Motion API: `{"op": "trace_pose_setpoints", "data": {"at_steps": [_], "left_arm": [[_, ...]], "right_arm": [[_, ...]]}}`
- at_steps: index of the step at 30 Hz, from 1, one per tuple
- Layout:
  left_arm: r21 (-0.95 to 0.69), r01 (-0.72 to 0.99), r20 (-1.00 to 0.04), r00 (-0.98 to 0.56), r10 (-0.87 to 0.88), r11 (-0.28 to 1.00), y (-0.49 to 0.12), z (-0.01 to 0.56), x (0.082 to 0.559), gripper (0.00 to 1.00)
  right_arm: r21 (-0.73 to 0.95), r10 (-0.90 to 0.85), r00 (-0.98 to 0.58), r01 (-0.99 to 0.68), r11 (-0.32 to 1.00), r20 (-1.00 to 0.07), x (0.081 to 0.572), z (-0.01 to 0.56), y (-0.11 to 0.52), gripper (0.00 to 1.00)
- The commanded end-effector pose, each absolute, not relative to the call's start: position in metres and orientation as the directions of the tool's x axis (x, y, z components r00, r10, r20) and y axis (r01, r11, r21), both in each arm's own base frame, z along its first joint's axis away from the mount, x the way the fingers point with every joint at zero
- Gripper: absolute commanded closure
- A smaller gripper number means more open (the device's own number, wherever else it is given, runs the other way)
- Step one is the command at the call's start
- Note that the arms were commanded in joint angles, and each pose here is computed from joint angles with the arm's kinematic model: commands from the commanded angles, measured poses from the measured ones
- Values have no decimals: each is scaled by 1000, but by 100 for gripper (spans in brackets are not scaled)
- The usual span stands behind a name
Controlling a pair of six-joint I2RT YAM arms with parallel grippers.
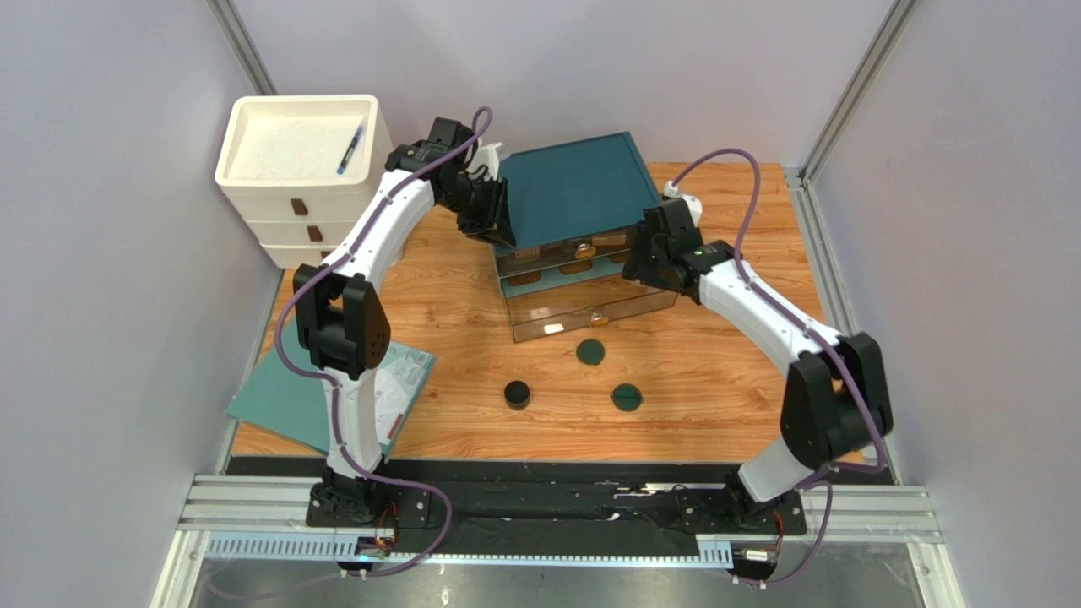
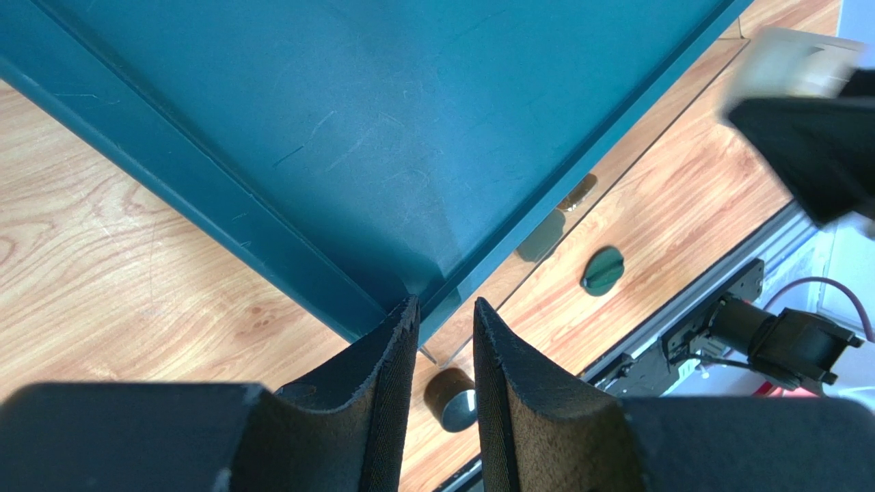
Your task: Organize the makeup
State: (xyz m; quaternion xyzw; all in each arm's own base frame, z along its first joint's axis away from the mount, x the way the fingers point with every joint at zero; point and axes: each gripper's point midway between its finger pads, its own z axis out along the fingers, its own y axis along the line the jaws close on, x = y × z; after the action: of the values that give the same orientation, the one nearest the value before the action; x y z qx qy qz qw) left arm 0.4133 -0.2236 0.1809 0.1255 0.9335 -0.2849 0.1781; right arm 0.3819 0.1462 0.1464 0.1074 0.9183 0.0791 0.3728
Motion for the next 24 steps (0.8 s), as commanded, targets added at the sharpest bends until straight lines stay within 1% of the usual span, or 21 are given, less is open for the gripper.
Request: {"op": "trace_pose_setpoints", "data": {"at_steps": [1, 3, 5, 6, 8, 9, 11, 12, 15, 18, 24], "left_arm": [[-355, 216, -139, -974, 178, 910, -177, 122, 375, 65], [-347, 217, -137, -974, 180, 912, -175, 121, 375, 64], [-347, 220, -140, -973, 182, 912, -175, 122, 375, 65], [-345, 220, -142, -973, 181, 912, -175, 123, 375, 65], [-346, 219, -141, -973, 180, 912, -175, 123, 376, 65], [-346, 219, -143, -973, 180, 912, -175, 124, 376, 64], [-343, 222, -147, -972, 181, 913, -175, 125, 377, 64], [-342, 223, -146, -972, 183, 913, -175, 125, 377, 65], [-341, 225, -148, -972, 184, 913, -175, 126, 378, 64], [-344, 223, -149, -972, 181, 912, -176, 127, 379, 65], [-347, 224, -151, -972, 181, 911, -176, 128, 379, 65]], "right_arm": [[249, 265, -714, 131, 960, -648, 407, 135, 162, 99], [259, 272, -724, 133, 957, -634, 411, 130, 167, 96], [272, 282, -739, 139, 952, -612, 415, 123, 172, 91], [270, 282, -747, 142, 952, -602, 415, 120, 174, 81], [280, 282, -756, 135, 950, -591, 416, 120, 178, 70], [281, 281, -758, 134, 950, -589, 415, 120, 178, 60], [281, 282, -754, 134, 950, -593, 415, 122, 177, 53], [280, 280, -752, 132, 951, -596, 415, 124, 177, 47], [277, 280, -735, 129, 952, -618, 414, 133, 173, 40], [280, 272, -727, 114, 953, -631, 411, 143, 172, 38], [292, 283, -710, 113, 950, -645, 402, 158, 167, 37]]}}
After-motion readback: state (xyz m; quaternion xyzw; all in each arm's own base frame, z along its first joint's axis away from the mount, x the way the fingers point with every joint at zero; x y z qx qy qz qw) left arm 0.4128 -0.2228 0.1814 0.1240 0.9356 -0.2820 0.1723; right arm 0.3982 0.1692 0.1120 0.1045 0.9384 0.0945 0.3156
